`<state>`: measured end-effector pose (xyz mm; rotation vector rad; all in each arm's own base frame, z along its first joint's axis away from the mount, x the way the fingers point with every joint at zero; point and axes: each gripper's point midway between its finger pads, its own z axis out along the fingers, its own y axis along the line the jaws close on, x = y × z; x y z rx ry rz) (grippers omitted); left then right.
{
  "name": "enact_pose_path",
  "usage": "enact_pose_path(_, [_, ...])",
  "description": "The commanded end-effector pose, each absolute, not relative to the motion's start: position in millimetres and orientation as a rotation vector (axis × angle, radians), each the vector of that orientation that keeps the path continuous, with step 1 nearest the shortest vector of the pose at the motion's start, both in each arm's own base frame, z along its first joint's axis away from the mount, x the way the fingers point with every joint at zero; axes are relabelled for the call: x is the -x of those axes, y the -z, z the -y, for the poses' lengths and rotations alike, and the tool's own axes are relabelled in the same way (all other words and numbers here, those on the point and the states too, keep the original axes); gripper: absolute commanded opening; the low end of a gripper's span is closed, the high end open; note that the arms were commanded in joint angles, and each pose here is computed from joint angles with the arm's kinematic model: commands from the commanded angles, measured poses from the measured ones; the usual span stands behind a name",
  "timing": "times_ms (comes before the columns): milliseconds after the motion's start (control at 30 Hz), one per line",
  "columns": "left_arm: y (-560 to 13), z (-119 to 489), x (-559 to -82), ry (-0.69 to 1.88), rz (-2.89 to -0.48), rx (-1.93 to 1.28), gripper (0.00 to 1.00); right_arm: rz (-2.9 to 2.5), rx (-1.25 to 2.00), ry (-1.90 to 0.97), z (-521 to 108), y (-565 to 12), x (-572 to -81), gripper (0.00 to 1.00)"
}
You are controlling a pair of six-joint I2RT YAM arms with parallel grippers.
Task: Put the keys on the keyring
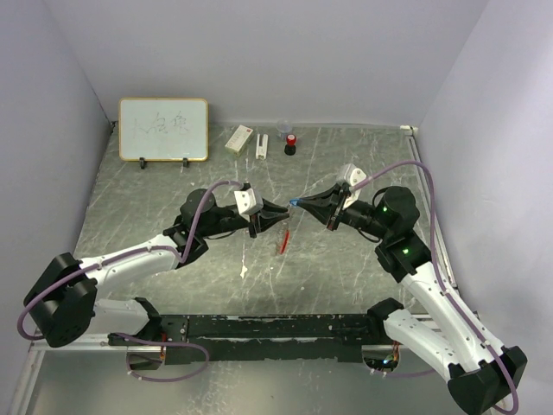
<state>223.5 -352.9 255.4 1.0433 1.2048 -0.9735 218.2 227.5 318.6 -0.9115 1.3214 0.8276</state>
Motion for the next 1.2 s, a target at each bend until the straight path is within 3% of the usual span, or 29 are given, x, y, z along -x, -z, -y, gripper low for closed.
enact_pose_path(0, [-284,357,-221,1.01,-1.104,-1.031,0.27,-1.223,0.917,-0.831,-229,-345,-213,0.0])
enact_pose_path(1167, [-298,360,-216,1.035,-1.051,-1.04,0.27,-1.238,0.946,-0.888,-235,-330,-210,0.0])
